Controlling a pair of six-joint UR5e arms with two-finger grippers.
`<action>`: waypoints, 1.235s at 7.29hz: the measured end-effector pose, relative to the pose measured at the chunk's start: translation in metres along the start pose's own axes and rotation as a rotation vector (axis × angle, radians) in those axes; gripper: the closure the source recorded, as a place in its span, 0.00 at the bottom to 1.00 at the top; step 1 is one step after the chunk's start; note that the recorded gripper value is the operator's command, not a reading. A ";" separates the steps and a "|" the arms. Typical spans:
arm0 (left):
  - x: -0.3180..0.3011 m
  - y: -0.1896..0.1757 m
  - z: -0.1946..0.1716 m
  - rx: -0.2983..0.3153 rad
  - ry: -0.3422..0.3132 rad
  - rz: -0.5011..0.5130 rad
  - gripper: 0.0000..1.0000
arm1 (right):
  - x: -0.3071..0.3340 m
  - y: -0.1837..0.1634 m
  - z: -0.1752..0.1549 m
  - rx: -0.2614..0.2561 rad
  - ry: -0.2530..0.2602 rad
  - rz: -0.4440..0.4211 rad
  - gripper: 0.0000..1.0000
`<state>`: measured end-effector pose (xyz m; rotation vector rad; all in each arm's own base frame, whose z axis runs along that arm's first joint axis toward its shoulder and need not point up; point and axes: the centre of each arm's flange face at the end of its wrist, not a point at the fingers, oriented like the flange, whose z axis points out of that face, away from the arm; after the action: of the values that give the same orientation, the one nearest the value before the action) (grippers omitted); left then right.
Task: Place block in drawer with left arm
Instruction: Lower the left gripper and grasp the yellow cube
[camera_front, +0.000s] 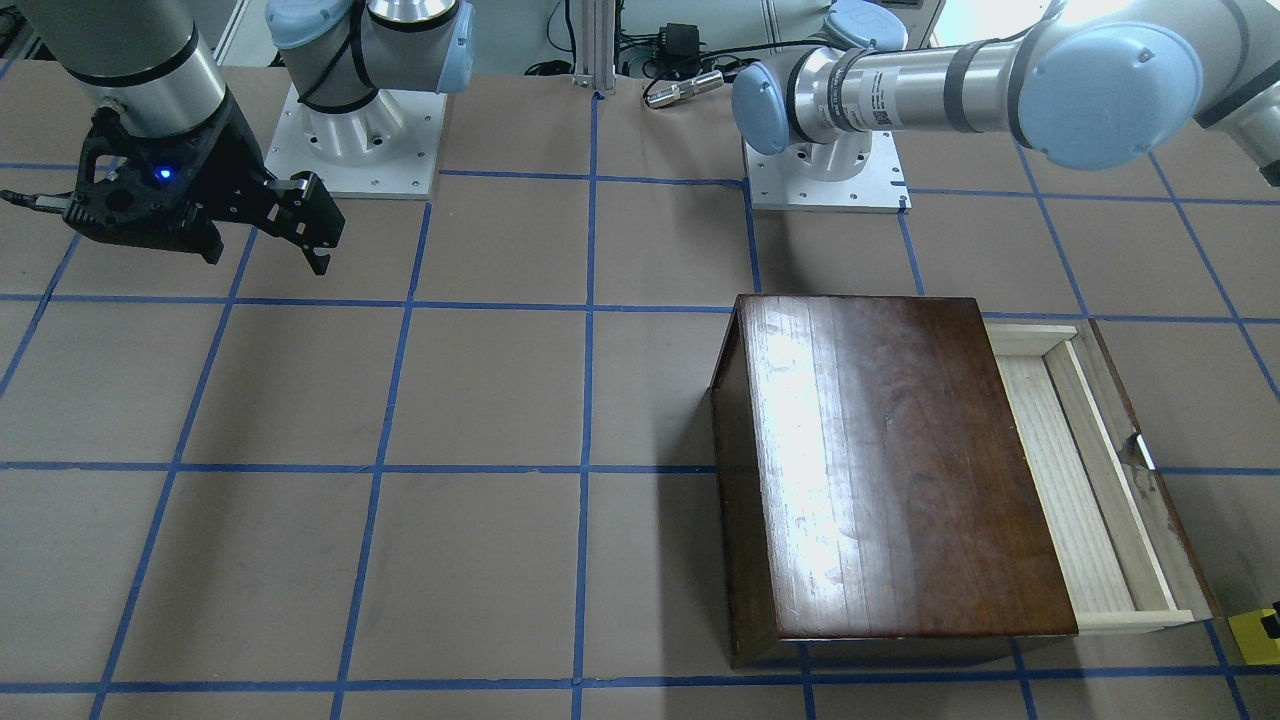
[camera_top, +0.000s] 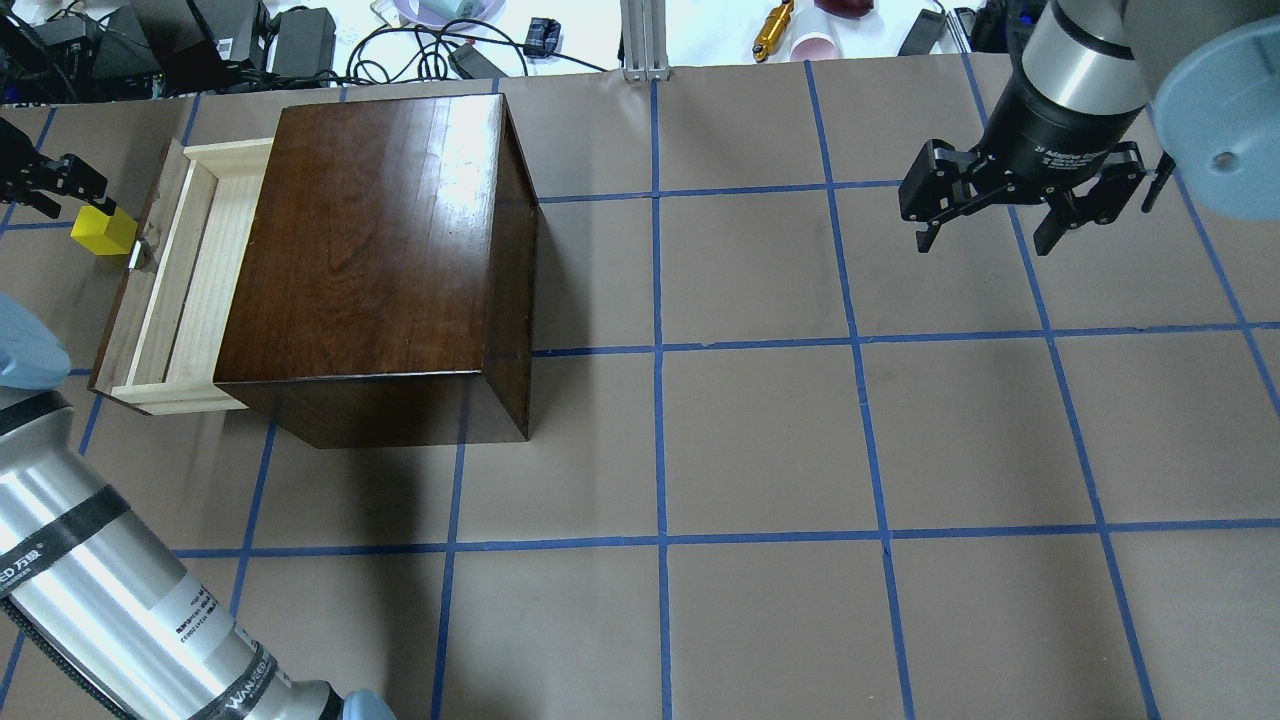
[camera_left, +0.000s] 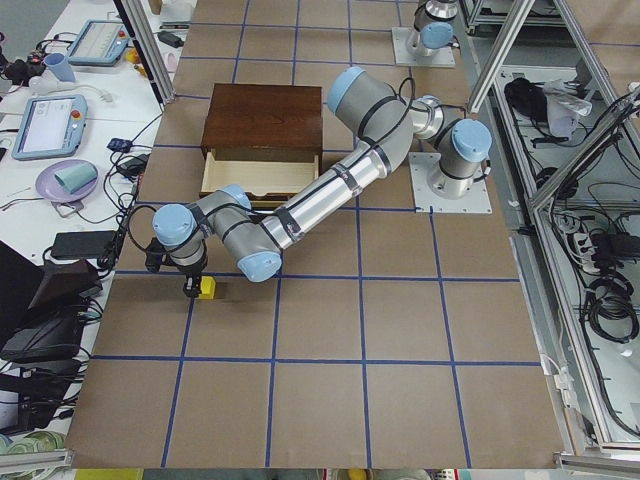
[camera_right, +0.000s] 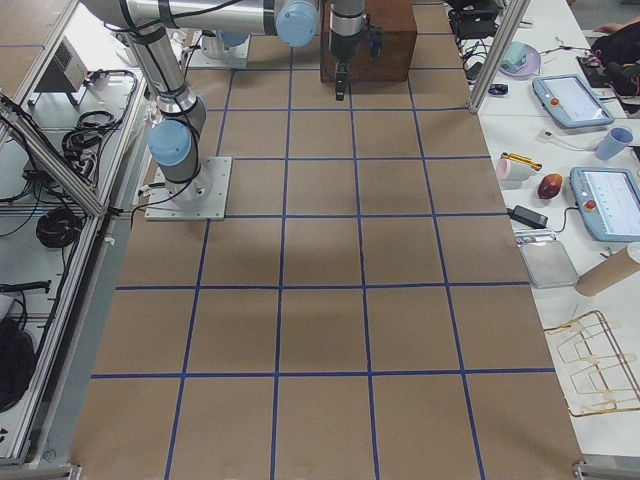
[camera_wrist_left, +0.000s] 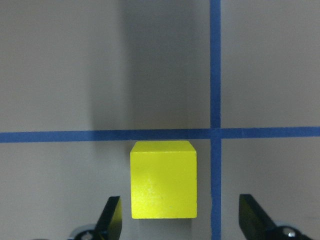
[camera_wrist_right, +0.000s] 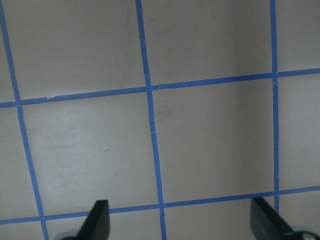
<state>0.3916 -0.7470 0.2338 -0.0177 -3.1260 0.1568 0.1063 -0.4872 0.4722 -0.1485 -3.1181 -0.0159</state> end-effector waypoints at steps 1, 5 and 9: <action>0.000 -0.002 0.006 0.003 -0.003 0.004 0.17 | 0.000 0.000 0.000 0.000 0.000 0.000 0.00; -0.003 0.000 0.026 -0.035 -0.026 0.007 0.21 | 0.000 0.000 0.000 0.000 0.001 0.000 0.00; -0.002 0.001 0.033 -0.046 -0.026 0.013 0.61 | 0.000 0.000 0.000 0.000 0.001 0.000 0.00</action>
<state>0.3936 -0.7499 0.2008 -0.0361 -3.1557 0.0856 0.1062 -0.4872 0.4722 -0.1484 -3.1172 -0.0159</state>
